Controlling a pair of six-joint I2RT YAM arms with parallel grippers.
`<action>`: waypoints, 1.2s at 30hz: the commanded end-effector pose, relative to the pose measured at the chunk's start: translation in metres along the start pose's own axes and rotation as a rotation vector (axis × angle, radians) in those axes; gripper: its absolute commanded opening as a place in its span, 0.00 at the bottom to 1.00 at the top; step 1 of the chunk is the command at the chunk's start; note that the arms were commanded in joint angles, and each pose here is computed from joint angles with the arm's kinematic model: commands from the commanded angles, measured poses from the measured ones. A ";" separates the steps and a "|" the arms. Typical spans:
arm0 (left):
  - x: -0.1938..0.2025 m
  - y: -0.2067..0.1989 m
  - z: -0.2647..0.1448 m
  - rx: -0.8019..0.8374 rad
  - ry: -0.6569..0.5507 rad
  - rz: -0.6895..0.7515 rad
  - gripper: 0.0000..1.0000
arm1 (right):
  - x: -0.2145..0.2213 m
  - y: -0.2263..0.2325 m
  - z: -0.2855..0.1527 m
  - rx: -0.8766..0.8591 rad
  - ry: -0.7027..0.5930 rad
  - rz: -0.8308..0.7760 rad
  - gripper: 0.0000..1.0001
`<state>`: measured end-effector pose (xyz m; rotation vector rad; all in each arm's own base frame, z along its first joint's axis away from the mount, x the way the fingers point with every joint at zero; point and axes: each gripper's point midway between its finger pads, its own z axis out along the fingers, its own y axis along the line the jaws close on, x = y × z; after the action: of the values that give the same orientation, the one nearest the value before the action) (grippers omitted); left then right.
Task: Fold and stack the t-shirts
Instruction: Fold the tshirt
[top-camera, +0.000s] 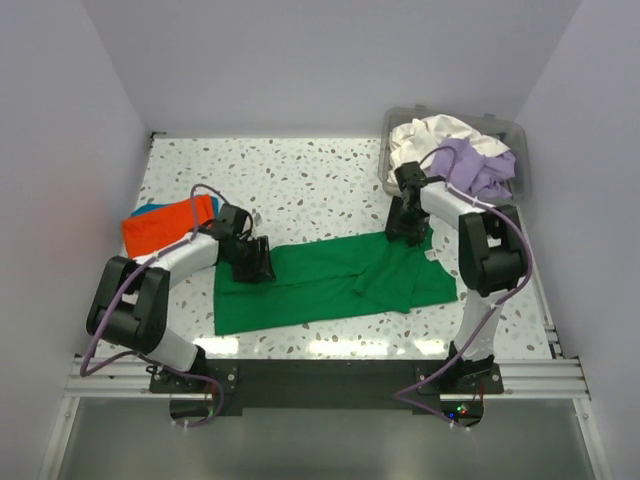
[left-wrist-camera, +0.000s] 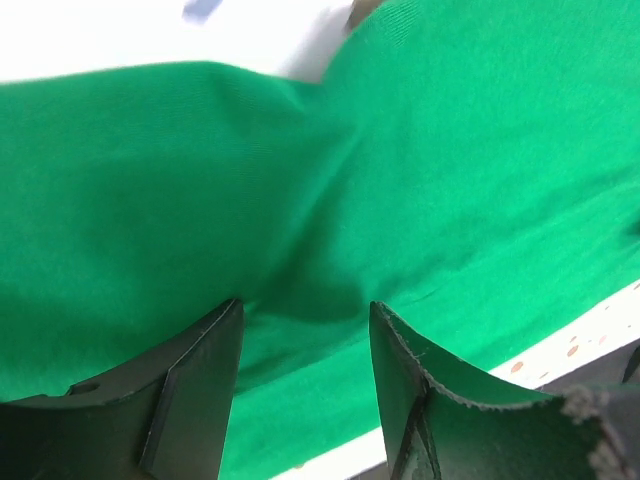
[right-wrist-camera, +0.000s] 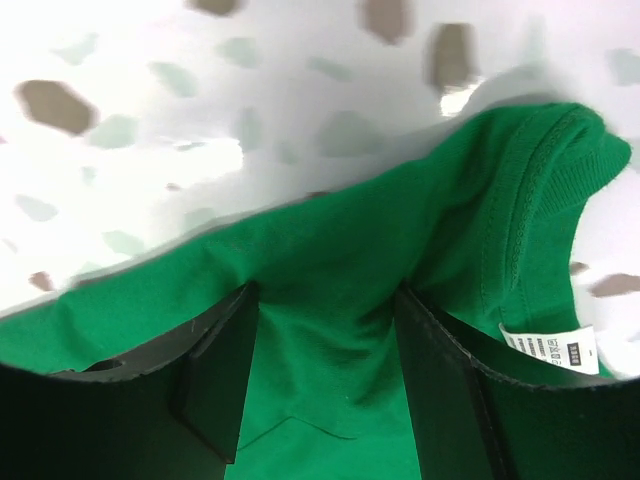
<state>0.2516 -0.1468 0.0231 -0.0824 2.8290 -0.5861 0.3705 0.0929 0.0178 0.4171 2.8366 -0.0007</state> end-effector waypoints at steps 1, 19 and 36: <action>0.023 0.008 -0.015 -0.052 0.059 -0.048 0.58 | 0.001 0.037 0.007 -0.044 -0.009 -0.018 0.60; 0.008 -0.001 -0.053 -0.075 -0.006 -0.021 0.61 | -0.027 0.187 0.042 -0.186 -0.046 -0.206 0.60; 0.003 -0.002 -0.035 -0.052 0.002 -0.030 0.62 | -0.119 0.328 -0.016 -0.650 -0.358 -0.111 0.66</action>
<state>0.2320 -0.1282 0.0579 -0.1224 2.8714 -0.4681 0.5542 0.3482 0.0445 0.1124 2.4524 0.5592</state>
